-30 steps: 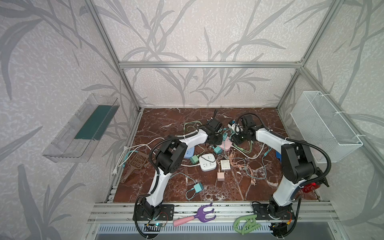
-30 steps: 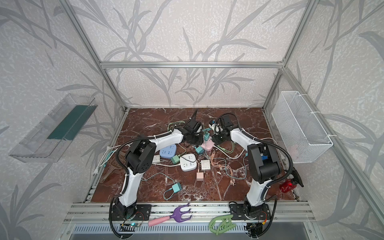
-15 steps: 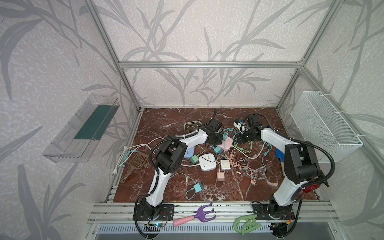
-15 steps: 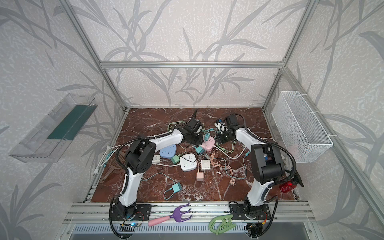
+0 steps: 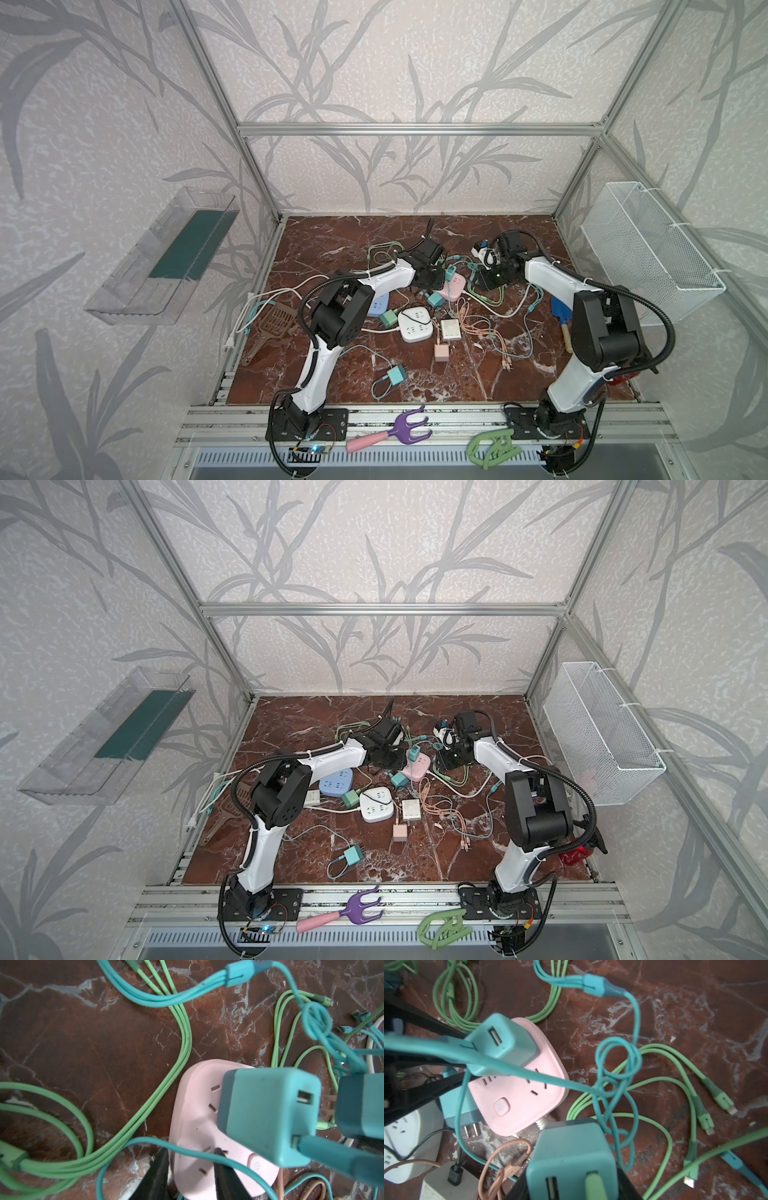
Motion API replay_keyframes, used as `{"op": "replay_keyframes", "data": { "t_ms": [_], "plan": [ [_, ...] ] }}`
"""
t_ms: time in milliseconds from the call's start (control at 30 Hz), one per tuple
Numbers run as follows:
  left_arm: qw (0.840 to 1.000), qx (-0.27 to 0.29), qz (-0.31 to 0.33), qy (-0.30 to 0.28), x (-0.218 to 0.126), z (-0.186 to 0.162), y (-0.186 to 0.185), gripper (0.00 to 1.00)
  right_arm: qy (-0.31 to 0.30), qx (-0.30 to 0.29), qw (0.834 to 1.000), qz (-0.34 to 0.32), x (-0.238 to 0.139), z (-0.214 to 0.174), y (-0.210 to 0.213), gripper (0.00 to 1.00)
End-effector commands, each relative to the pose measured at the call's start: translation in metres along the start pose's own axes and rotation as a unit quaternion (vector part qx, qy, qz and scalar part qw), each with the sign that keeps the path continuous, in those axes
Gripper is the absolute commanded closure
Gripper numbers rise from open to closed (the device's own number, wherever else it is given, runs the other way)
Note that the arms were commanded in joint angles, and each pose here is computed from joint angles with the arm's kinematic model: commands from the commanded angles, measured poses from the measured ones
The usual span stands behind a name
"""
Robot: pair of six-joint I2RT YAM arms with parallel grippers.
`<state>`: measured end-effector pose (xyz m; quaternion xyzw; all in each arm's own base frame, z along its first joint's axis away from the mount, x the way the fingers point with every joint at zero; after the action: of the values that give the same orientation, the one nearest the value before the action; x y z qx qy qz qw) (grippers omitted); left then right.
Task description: Pull the plug off the socket
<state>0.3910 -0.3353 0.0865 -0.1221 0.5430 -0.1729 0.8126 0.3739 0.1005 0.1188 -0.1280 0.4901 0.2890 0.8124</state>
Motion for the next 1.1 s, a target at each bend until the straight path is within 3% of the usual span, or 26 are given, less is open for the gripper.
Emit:
{"op": "replay_keyframes", "data": {
  "t_ms": [0,367,1067],
  "plan": [
    [0.995,-0.008,0.064,0.077,0.016,-0.041,0.033,0.63,0.029,-0.009,0.999,-0.027,-0.001,-0.008,-0.008,0.69],
    [0.995,-0.01,0.065,0.078,0.016,-0.041,0.034,0.63,0.066,-0.017,0.997,-0.042,0.001,-0.016,-0.012,0.68],
    [0.996,-0.003,0.059,0.071,0.011,-0.04,0.033,0.63,0.176,0.03,0.982,-0.057,-0.004,-0.038,-0.018,0.66]
  ]
}}
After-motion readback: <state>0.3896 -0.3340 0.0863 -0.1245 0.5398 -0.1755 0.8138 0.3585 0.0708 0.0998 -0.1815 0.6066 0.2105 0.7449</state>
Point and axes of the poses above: each gripper's point midway between its finger pads, its own x axis out along the fingers, its own y axis along the line the jaws close on, z = x × y, the point moved 5 cm from there along -x, back along the fingers, and after that the axes turned 10 degrees about -x, right-handed, at the moved point
